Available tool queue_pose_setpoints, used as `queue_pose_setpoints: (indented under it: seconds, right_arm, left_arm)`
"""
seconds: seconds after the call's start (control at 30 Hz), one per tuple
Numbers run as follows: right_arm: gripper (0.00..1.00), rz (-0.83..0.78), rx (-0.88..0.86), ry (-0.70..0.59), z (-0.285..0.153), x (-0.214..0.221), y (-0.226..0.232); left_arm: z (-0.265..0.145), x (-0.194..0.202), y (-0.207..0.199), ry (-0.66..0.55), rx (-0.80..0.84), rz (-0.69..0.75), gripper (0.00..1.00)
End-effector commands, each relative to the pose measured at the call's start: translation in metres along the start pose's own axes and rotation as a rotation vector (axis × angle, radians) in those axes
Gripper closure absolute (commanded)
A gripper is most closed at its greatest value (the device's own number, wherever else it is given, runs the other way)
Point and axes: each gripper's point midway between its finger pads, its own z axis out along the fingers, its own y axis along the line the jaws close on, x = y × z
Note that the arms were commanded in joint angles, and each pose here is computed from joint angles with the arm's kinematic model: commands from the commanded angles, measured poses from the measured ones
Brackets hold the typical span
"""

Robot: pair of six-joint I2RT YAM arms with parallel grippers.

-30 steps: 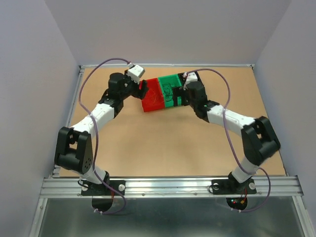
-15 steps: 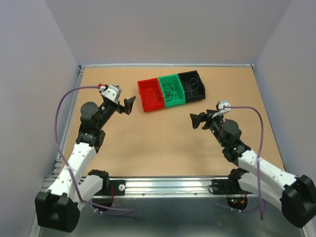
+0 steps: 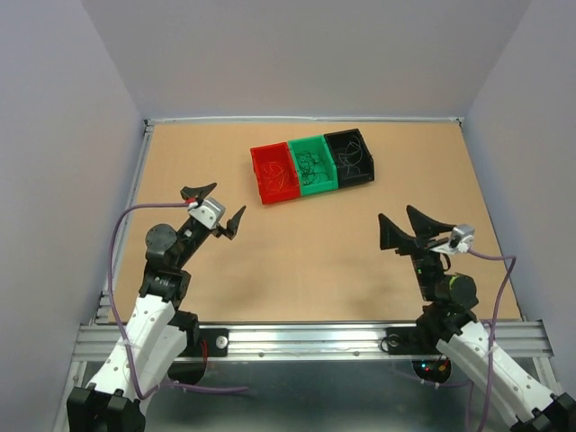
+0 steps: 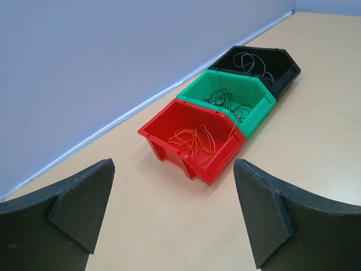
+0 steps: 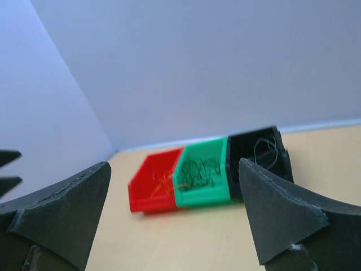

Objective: Untangle the cables

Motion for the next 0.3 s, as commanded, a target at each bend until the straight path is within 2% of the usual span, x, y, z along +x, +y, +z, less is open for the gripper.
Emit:
queue_pose_setpoints:
  seconds: [0.0,0.27]
  right_arm:
    - [0.0,0.009,0.015,-0.01,-0.019,0.027,-0.015]
    - [0.0,0.003,0.067,0.056,-0.012,0.041,-0.022]
  left_arm:
    - [-0.003,-0.022,-0.008,-0.099,0.061,0.119,0.01]
    - [-0.005,-0.023,-0.012,-0.109,0.08,0.138,0.01]
